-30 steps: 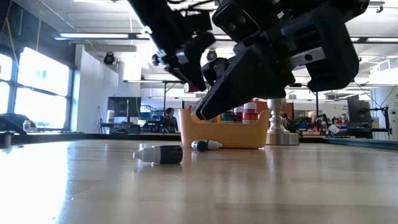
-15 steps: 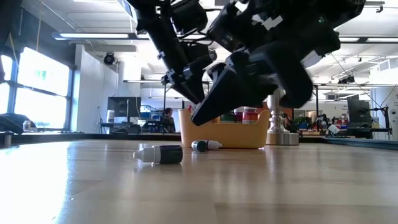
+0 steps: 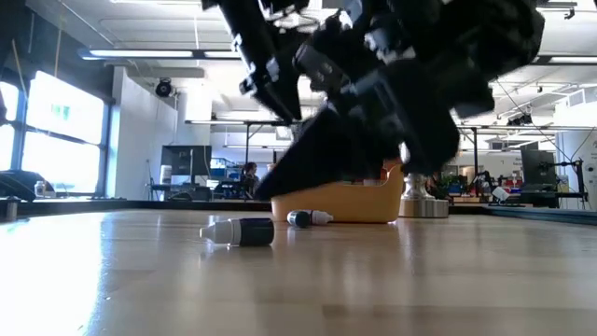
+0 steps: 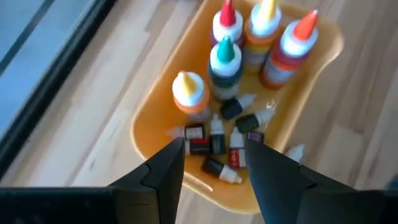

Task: Pick & Place food coloring
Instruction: Put the small blue food coloring bottle into the yellow container

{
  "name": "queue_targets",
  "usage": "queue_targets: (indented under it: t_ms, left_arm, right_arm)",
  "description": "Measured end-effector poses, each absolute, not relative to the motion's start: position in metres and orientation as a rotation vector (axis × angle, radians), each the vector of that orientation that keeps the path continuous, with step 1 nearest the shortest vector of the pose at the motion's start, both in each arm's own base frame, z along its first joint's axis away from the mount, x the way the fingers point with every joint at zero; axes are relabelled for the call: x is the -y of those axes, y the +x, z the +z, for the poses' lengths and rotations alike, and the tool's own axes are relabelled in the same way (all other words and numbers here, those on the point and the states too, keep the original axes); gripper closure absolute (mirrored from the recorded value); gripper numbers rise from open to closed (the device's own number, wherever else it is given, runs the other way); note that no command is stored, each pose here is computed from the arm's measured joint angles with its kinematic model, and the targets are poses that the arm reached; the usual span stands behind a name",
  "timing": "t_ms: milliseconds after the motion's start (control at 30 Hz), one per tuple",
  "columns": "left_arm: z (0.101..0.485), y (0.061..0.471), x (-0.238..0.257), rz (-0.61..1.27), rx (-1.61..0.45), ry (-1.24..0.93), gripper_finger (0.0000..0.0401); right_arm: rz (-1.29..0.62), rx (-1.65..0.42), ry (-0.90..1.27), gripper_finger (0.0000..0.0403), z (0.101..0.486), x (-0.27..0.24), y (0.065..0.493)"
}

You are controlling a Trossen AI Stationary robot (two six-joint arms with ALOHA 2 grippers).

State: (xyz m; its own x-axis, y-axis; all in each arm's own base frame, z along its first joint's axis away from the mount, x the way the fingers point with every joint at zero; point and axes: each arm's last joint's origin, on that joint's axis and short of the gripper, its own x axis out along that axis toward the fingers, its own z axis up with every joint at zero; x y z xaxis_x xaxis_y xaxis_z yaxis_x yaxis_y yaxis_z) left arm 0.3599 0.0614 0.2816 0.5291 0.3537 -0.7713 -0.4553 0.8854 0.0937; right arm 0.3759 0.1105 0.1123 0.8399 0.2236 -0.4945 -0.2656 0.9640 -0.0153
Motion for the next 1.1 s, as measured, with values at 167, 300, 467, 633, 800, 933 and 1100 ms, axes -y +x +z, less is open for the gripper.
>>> queue_targets:
  t_ms: [167, 300, 467, 633, 800, 933, 1100]
  left_arm:
    - [0.312, 0.355, -0.058, 0.473, -0.861, -0.097, 0.0235]
    - [0.336, 0.350, -0.058, 0.473, -0.831, -0.073, 0.0235]
    - [0.363, 0.347, -0.057, 0.470, -0.804, -0.032, 0.0235]
    - [0.389, 0.338, -0.056, 0.478, -0.796, -0.020, 0.0235]
    - [0.407, 0.323, -0.054, 0.500, -0.859, -0.015, 0.0235]
    - [0.410, 0.311, -0.049, 0.494, -0.962, -0.012, 0.0235]
    - [0.425, 0.288, -0.032, 0.511, -0.955, 0.050, 0.0235]
  right_arm:
    - [0.307, -0.490, -0.068, 0.0230, 0.093, -0.113, 0.380]
    - [0.323, -0.499, -0.066, 0.0211, 0.080, -0.114, 0.381]
    - [0.306, -0.518, -0.064, 0.0213, 0.070, -0.109, 0.382]
    - [0.289, -0.524, -0.060, 0.0249, 0.065, -0.104, 0.383]
    - [0.277, -0.529, -0.020, 0.0307, 0.065, -0.103, 0.384]
    - [0.280, -0.524, -0.003, 0.0335, 0.069, -0.104, 0.384]
    - [0.280, -0.505, -0.053, 0.0325, 0.095, -0.103, 0.381]
